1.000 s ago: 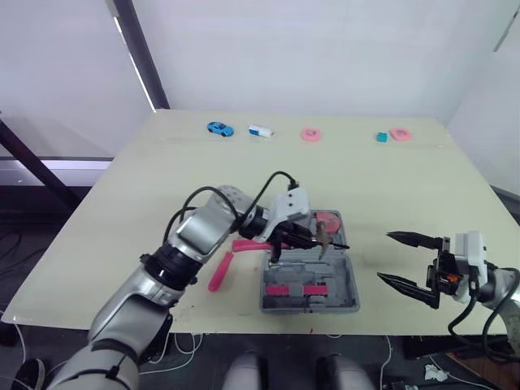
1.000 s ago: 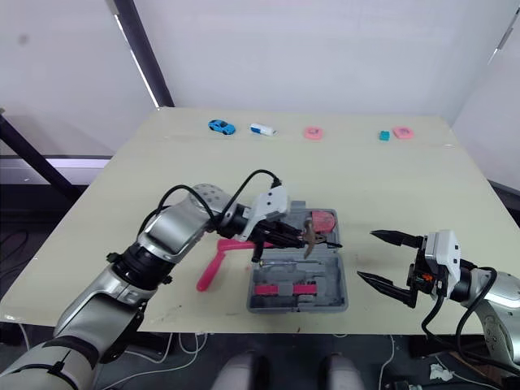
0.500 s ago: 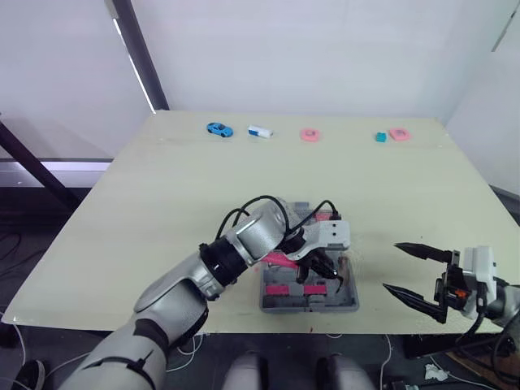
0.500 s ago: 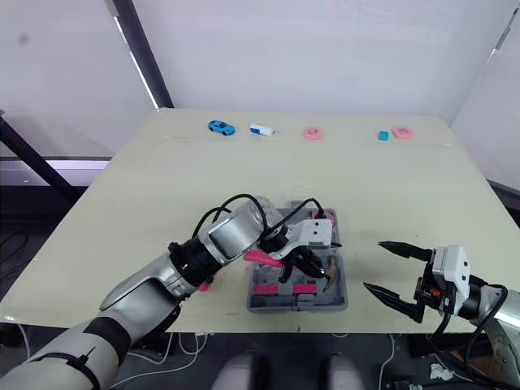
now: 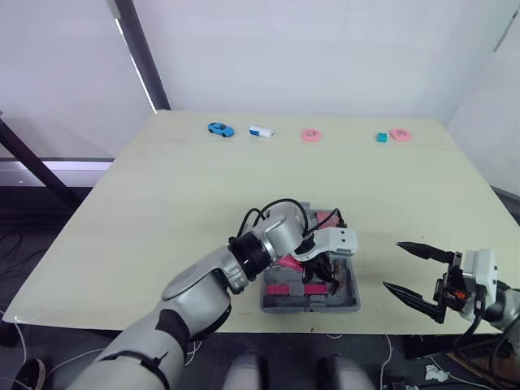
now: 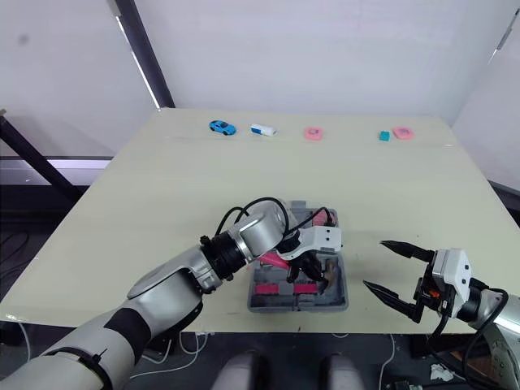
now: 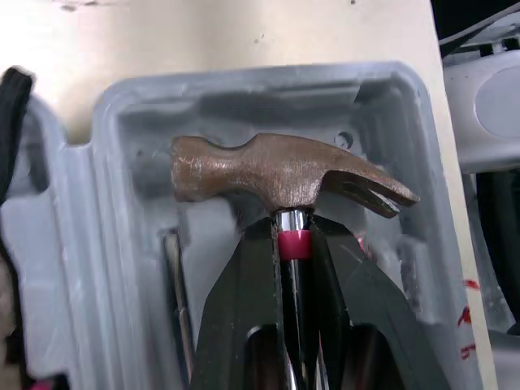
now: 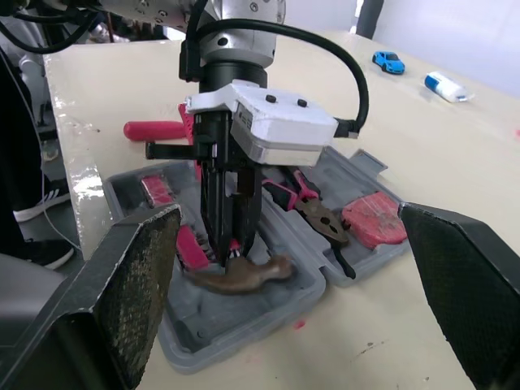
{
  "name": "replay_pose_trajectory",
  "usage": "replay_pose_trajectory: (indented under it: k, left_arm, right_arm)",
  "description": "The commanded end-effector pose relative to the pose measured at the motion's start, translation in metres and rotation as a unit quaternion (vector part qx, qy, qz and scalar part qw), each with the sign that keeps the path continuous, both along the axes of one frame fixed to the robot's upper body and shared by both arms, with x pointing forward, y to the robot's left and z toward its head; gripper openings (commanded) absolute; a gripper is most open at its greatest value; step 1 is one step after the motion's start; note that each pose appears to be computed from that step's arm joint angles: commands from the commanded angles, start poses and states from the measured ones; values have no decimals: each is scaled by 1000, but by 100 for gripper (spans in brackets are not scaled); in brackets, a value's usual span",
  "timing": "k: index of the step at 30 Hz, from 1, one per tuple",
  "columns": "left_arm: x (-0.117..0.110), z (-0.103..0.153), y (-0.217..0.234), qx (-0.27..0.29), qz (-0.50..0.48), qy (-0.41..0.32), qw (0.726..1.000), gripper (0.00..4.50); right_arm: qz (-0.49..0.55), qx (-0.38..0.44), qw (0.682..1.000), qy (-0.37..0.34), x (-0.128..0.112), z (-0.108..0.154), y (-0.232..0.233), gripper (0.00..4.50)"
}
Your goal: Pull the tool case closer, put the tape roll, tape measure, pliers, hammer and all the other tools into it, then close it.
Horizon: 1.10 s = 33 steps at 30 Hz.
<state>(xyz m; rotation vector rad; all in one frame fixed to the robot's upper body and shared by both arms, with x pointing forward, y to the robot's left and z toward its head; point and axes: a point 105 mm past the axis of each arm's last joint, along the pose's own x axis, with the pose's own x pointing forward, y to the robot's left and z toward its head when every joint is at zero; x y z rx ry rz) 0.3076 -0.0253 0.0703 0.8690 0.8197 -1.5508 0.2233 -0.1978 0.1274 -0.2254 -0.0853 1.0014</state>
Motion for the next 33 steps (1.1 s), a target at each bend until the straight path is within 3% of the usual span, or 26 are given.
replay_pose_trajectory:
  k: [1,16,17,18,33]
  left_arm:
    - [3,6,-10,-2,-8,-12,1000,6]
    - [12,6,-14,0,3,-35,999,6]
    - [12,6,-14,-1,3,-36,999,106]
    - [12,6,-15,-1,3,-36,999,125]
    - [13,15,-15,-12,-11,-43,999,125]
  right_arm:
    - [-3,-4,1000,-30,-2,10,0,450]
    - [-3,-3,1000,-31,-2,8,5,450]
    - [-2,-3,1000,-31,-2,7,5,450]
    - [-2,-3,1000,-31,-2,7,5,450]
    - [1,-3,999,-32,1,9,8,450]
